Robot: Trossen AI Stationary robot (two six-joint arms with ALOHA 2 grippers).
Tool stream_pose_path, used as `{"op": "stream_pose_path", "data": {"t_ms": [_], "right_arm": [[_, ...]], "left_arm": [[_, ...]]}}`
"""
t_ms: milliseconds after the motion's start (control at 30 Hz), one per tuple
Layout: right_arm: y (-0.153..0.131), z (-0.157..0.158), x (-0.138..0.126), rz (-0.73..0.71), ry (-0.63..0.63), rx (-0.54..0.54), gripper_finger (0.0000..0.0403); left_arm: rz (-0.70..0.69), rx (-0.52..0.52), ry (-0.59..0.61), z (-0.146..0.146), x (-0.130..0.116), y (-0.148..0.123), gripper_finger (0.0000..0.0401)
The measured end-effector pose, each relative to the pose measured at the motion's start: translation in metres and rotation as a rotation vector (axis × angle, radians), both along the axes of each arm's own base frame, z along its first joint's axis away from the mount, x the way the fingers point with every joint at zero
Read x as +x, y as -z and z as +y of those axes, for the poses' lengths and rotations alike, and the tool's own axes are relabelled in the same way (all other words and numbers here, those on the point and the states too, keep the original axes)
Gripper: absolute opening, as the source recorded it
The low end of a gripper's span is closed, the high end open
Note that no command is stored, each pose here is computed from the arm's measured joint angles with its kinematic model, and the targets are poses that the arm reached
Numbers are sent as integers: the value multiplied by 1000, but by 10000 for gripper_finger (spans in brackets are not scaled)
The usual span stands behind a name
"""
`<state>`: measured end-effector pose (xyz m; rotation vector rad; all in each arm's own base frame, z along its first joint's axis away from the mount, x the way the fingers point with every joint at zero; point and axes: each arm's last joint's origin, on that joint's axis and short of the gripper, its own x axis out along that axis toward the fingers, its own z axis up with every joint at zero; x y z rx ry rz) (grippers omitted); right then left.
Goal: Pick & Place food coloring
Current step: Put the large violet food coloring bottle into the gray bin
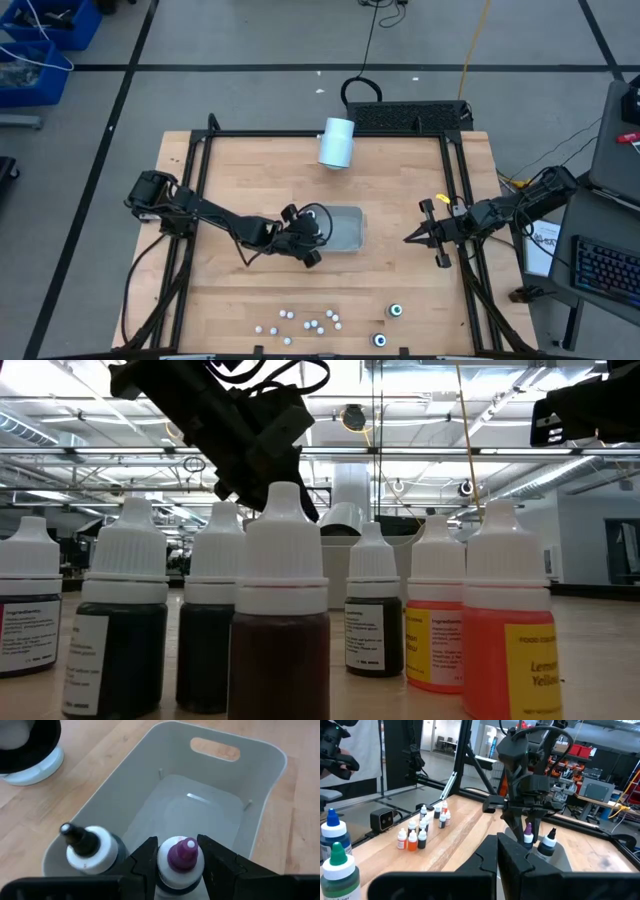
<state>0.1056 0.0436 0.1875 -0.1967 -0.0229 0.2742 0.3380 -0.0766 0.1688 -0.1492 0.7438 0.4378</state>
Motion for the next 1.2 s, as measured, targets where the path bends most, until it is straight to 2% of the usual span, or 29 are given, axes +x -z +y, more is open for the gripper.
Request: {"op": "stream_pose_path", "data": {"t_ms": [333, 633, 1033, 1200], "right_arm": [[0, 0, 0, 3, 0, -1, 0], [0, 0, 0, 0, 0, 1, 0], [0, 0, 0, 0, 0, 1, 0], [0, 0, 0, -1, 0, 1, 0]], "left_arm": [[5, 2, 8, -6, -2, 1, 123], [13, -32, 34, -5, -11, -13, 123], [38, -26, 3, -3, -14, -13, 124], [28, -23, -20, -3, -14, -13, 146]]}}
